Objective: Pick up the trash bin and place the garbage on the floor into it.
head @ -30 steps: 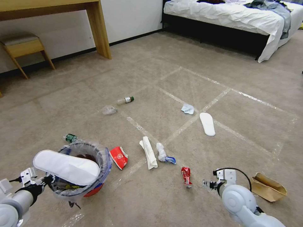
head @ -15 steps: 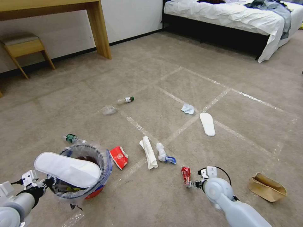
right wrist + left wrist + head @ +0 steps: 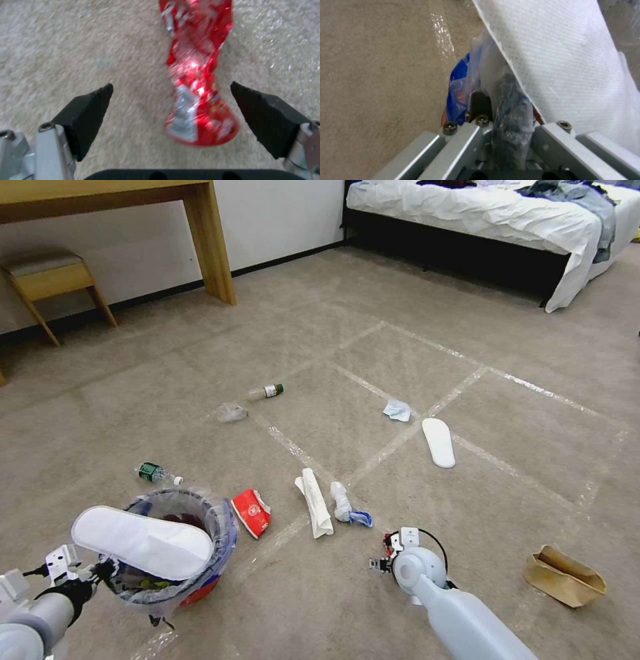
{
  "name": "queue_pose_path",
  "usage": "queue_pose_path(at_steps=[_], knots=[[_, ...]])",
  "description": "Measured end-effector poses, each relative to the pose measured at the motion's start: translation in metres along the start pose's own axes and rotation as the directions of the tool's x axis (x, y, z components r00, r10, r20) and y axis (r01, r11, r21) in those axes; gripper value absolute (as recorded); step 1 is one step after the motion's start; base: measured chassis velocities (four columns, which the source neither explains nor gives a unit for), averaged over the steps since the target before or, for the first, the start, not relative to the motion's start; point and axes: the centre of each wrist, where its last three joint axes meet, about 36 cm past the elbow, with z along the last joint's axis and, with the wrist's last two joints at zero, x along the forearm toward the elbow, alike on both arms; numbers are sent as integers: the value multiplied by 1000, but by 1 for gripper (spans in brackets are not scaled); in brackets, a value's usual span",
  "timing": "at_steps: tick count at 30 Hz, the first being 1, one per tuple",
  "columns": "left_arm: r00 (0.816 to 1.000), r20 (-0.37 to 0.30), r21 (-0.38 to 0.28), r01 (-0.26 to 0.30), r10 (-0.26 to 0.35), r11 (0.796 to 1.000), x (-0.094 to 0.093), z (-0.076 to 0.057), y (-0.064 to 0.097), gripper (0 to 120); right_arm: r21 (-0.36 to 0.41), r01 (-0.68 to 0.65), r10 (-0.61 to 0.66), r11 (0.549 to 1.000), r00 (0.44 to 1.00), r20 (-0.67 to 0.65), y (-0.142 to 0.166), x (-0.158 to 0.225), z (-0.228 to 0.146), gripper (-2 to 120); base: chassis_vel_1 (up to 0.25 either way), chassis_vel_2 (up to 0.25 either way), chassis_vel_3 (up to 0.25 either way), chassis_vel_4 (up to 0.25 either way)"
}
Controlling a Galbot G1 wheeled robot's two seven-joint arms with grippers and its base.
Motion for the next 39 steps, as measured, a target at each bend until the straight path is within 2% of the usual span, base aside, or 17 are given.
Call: queue_pose_path(at_steps=[6, 12, 14, 15, 23, 24, 26, 29, 31, 39], knots=[[1000, -2, 1, 2, -2, 1000, -2, 1, 1, 1, -3, -12, 13, 1000, 1000, 9, -4, -6, -1, 90, 0, 0, 0, 0], [1000, 0, -2, -3, 3, 1000, -3, 0, -1, 1, -8, -21, 21, 1000, 1000, 8, -7, -11, 1, 85, 0, 0, 0, 0], [1000, -1, -4, -5, 5, 1000, -4, 0, -1, 1, -12, -21, 21, 1000, 1000, 6, -8, -12, 5, 74, 0, 0, 0, 0], [1000, -1, -4, -5, 5, 1000, -4, 0, -1, 1, -12, -21, 21, 1000, 1000, 6, -8, -12, 5, 74, 0, 0, 0, 0], [1000, -6, -4, -7, 7, 1000, -7, 1, -2, 1, -16, -23, 23, 1000, 1000, 12, -10, -15, 14, 44, 0, 0, 0, 0], [1000, -6, -4, -7, 7, 1000, -7, 1, -2, 1, -16, -23, 23, 1000, 1000, 12, -10, -15, 14, 44, 0, 0, 0, 0], [1000, -8, -4, -7, 7, 1000, -8, 2, -3, 1, -17, -23, 24, 1000, 1000, 18, -12, -14, 16, 31, 0, 0, 0, 0], [1000, -8, -4, -6, 6, 1000, -8, 3, -3, 1, -18, -24, 24, 1000, 999, 23, -13, -14, 16, 26, 0, 0, 0, 0], [1000, -9, -3, -3, 3, 1000, -9, 4, -3, 1, -18, -24, 24, 1000, 999, 29, -16, -13, 16, 17, 0, 0, 0, 0], [1000, -9, -3, -3, 3, 1000, -8, 5, -3, 1, -20, -20, 21, 1000, 997, 69, -26, -2, 14, 13, 0, 0, 0, 0]])
